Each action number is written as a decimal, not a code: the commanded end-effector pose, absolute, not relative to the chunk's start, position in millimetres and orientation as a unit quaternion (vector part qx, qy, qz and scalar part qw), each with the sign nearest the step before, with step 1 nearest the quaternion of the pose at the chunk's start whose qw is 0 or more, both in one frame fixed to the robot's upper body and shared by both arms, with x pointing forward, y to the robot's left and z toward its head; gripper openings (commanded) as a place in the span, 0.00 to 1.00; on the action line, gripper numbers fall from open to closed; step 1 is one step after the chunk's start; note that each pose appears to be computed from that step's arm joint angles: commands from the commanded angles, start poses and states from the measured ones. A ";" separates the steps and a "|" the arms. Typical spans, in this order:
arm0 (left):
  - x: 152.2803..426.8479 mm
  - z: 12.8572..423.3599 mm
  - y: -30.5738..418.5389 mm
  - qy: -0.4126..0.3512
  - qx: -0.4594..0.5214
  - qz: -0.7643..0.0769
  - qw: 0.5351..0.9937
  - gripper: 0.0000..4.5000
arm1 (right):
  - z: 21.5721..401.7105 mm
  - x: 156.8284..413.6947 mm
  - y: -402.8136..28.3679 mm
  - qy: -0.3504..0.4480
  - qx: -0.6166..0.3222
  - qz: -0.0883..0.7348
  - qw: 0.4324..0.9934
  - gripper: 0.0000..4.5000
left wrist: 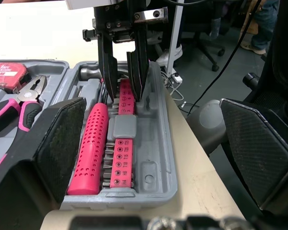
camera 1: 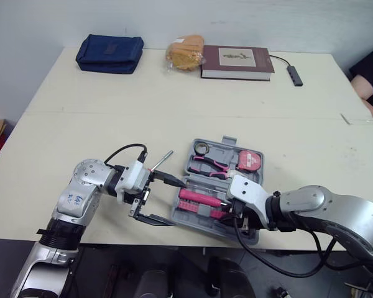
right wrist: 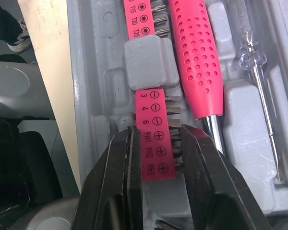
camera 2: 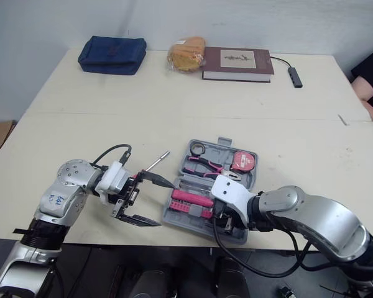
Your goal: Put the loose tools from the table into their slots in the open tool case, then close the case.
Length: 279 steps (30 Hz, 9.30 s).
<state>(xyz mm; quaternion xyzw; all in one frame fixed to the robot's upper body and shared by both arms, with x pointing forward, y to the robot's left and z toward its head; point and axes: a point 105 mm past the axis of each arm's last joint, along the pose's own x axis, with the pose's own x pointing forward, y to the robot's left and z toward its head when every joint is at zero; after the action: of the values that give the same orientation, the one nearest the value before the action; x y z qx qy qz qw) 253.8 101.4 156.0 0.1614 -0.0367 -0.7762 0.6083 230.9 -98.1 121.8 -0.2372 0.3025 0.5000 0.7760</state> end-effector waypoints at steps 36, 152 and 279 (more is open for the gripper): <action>258.5 158.3 91.8 -0.055 0.164 -0.771 0.613 1.00 | 142.2 214.6 -120.5 0.082 -0.185 0.556 0.806 0.01; 248.6 152.5 63.5 0.050 0.233 -0.759 0.606 0.14 | 171.6 168.6 -207.8 -0.105 -0.228 0.394 0.884 1.00; 273.1 118.0 43.7 0.047 0.139 -0.759 0.634 0.01 | 135.7 177.3 -231.9 0.041 -0.158 0.256 0.953 1.00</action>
<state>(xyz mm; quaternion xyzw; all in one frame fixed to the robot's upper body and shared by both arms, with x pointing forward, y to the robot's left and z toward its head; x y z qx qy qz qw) 265.5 34.9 97.2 0.1465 0.0681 -0.7637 0.6250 171.5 -227.1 122.3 -0.1455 0.0550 0.2762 0.9484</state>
